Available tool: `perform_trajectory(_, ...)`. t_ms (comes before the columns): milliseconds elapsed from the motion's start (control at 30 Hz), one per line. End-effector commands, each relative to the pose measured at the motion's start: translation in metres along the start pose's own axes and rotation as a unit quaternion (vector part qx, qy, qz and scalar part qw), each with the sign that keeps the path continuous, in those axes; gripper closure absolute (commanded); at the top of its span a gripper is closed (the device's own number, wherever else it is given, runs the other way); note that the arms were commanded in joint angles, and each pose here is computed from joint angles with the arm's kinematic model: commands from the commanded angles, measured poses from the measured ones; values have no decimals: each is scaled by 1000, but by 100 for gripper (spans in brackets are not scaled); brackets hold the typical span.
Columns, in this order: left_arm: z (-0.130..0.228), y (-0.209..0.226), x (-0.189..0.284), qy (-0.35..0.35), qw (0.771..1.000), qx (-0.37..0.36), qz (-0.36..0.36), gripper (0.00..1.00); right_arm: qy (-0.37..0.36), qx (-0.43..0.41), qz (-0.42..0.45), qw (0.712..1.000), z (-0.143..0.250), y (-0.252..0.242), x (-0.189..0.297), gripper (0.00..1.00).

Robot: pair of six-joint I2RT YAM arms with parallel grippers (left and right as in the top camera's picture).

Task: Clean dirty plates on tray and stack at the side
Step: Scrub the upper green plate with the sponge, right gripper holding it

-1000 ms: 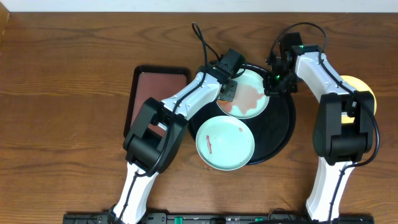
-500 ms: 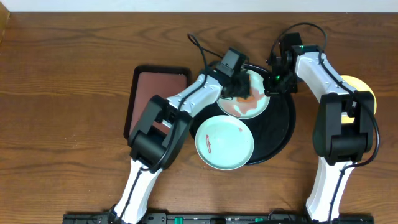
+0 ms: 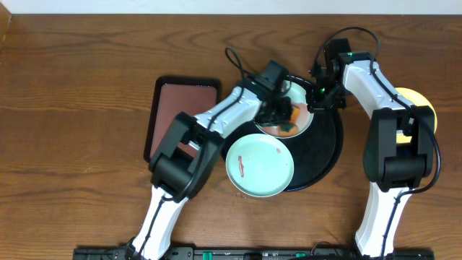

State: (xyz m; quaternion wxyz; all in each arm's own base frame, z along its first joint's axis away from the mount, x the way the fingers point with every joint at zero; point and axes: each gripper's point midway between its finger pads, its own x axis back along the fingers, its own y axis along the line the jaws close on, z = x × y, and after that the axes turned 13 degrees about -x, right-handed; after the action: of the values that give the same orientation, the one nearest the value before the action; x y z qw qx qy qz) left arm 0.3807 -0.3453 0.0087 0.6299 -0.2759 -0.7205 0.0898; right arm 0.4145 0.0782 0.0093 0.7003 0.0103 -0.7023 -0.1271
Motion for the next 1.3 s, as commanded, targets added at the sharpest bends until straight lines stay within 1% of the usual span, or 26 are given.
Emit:
perform_trajectory(0, -1, 99, 6, -4, 988, 8, -154, 93, 25, 2, 16, 1000, 12, -3, -16, 99)
perform_trajectory(100, -9, 125, 19, -14, 978, -22, -208, 93, 25, 2, 16, 1000, 11, -2, -16, 99)
perform_trajectory(200, -16, 148, 31, -20, 958, -67, -278, 92, 25, 2, 17, 1000, 11, -3, -16, 99)
perform_trajectory(267, -20, 156, 37, -20, 945, -94, -311, 92, 25, 2, 17, 1000, 11, -3, -16, 99)
perform_trajectory(333, -23, 158, 40, -21, 939, -115, -325, 93, 25, 2, 17, 1000, 12, -3, -16, 99)
perform_trajectory(433, -29, 153, 37, -32, 938, -127, -320, 93, 25, 2, 17, 1000, 11, -3, -16, 99)
perform_trajectory(467, -31, 149, 35, -39, 940, -124, -315, 93, 25, 2, 17, 1000, 11, -3, -16, 99)
perform_trajectory(567, -37, 119, 19, -64, 964, -101, -238, 92, 25, 2, 17, 1000, 11, -3, -16, 99)
perform_trajectory(600, -40, 107, 13, -76, 972, -81, -207, 93, 25, 2, 17, 1000, 11, -3, -16, 99)
perform_trajectory(633, -47, 87, 4, -97, 982, -47, -154, 93, 25, 2, 17, 1000, 12, -3, -16, 99)
perform_trajectory(767, -55, 55, -10, -121, 990, 17, -73, 93, 25, 2, 17, 1000, 12, -3, -16, 99)
perform_trajectory(833, -56, 39, -17, -123, 991, 31, -39, 93, 25, 2, 17, 1000, 12, -3, -16, 99)
perform_trajectory(1100, -36, 7, -37, -87, 996, 25, 9, 92, 27, 2, 17, 1000, 12, -3, -16, 99)
perform_trajectory(1267, -28, -5, -41, -75, 997, 17, 21, 93, 27, 2, 17, 999, 12, -3, -16, 99)
